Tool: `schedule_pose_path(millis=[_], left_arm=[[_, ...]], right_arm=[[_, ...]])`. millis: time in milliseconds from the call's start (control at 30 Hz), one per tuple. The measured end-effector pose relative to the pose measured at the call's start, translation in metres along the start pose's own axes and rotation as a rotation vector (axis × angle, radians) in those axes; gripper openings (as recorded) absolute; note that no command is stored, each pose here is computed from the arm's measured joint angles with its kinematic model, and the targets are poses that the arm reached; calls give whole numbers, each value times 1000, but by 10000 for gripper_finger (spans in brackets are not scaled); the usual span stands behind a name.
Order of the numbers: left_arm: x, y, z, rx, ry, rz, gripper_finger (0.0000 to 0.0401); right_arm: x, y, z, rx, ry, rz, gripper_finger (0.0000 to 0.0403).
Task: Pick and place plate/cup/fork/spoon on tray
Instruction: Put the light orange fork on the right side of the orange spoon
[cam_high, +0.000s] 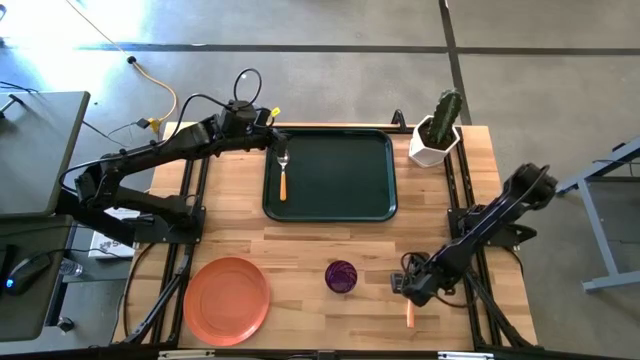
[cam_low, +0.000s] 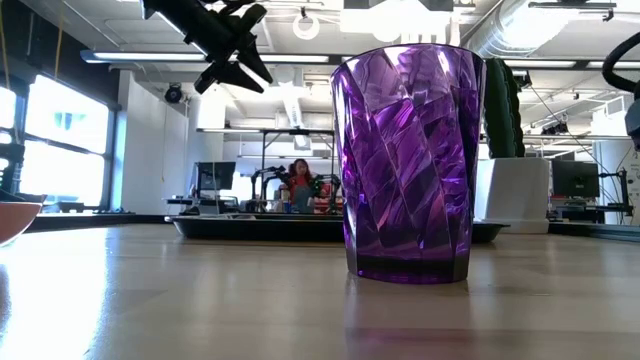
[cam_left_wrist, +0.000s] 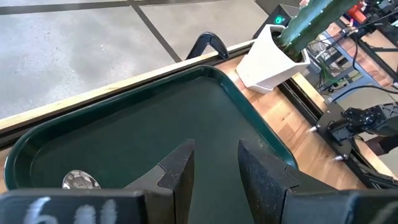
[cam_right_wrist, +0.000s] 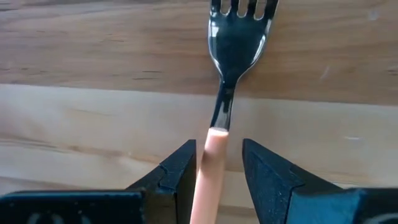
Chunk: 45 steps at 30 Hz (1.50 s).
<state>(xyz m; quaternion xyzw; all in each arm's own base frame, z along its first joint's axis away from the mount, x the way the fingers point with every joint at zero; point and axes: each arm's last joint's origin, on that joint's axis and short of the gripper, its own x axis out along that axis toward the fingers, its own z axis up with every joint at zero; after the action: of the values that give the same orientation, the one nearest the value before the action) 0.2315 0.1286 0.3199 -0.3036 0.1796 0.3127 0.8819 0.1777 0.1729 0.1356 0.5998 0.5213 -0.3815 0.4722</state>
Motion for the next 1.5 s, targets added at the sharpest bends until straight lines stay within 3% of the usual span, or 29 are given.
schedule_pose_path(millis=[333, 600, 800, 1267, 1500], left_arm=[[0, 0, 0, -16, 1, 0, 113], [0, 0, 0, -16, 1, 0, 113], [0, 0, 0, -16, 1, 1, 113], [0, 0, 0, -15, 0, 4, 113], [0, 0, 0, -15, 1, 4, 113]], right_arm=[[8, 0, 1, 11, -5, -56, 111], [8, -1, 3, 7, -14, -68, 16], [8, -3, 4, 10, -26, -82, 33], [-15, 9, -7, 7, -131, -96, 11], [-27, 25, -12, 18, -175, -5, 11]])
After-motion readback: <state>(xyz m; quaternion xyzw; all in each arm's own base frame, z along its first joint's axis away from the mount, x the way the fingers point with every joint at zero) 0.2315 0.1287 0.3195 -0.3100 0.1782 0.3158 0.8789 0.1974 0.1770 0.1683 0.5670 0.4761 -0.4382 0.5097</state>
